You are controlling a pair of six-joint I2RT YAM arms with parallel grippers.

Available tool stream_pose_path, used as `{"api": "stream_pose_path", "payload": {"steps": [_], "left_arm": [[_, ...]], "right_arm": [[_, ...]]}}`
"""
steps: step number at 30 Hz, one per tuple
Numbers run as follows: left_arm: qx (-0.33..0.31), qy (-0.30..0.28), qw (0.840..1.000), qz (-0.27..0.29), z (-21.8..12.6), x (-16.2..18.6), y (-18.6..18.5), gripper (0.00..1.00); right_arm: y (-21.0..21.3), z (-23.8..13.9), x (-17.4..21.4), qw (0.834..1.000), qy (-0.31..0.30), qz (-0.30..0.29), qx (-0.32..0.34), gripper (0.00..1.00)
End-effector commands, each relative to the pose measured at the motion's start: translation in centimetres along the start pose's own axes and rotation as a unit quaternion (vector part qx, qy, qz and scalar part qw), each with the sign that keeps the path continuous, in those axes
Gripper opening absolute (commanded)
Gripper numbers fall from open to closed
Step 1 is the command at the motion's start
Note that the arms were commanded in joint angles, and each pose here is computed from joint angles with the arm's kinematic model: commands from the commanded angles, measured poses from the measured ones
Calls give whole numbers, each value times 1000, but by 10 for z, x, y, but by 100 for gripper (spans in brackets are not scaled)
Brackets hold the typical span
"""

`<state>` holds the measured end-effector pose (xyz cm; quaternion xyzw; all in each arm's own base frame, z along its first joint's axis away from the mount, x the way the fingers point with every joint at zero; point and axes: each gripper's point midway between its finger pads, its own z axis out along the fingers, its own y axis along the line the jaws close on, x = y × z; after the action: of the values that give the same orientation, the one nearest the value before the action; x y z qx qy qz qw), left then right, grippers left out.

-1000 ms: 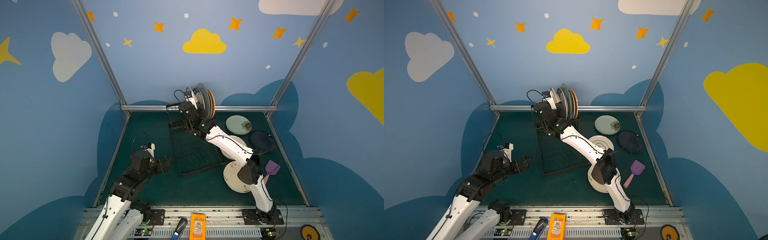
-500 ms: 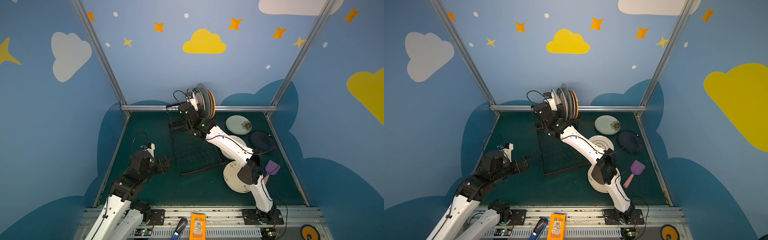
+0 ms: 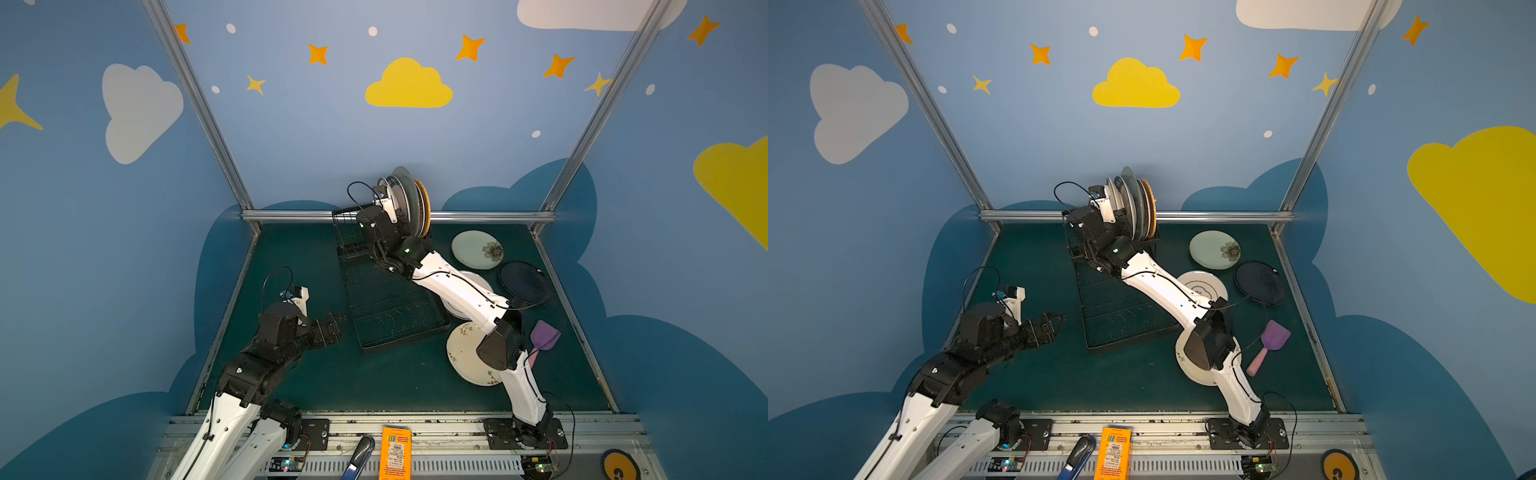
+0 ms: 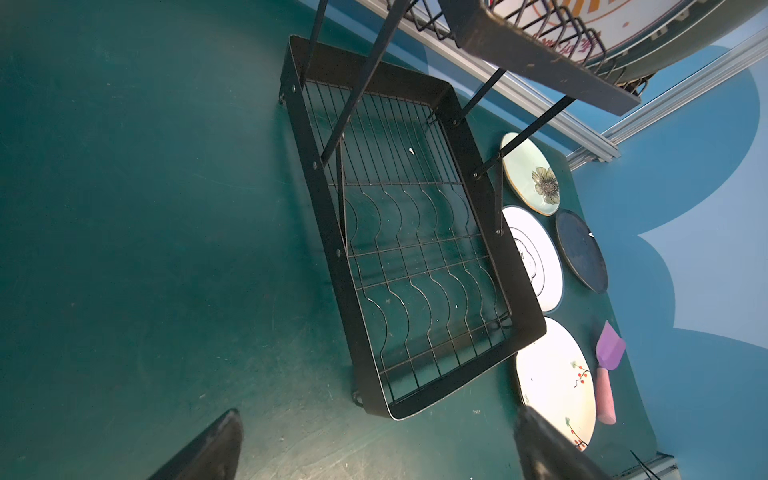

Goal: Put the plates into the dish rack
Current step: 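Open the right gripper and pull it back from the rack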

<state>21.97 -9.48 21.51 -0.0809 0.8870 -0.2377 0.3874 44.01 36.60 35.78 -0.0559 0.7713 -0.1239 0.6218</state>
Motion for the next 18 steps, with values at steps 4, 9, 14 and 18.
{"api": "stream_pose_path", "payload": {"steps": [4, 9, 14, 18], "left_arm": [[-5, -2, 1000, 7, -1, 1, 3, 100], [-4, -4, 1000, 7, -2, 1, 3, 100], [-2, -5, 1000, 7, -4, 1, 3, 100], [1, -9, 1000, 8, -6, 1, 2, 100]], "right_arm": [[-13, -29, -37, 998, -24, 40, -44, 39], [-18, -43, -52, 996, -36, 50, -59, 49], [-25, -59, -67, 994, -48, 58, -76, 54], [-40, -79, -84, 991, -59, 58, -108, 65]]}}
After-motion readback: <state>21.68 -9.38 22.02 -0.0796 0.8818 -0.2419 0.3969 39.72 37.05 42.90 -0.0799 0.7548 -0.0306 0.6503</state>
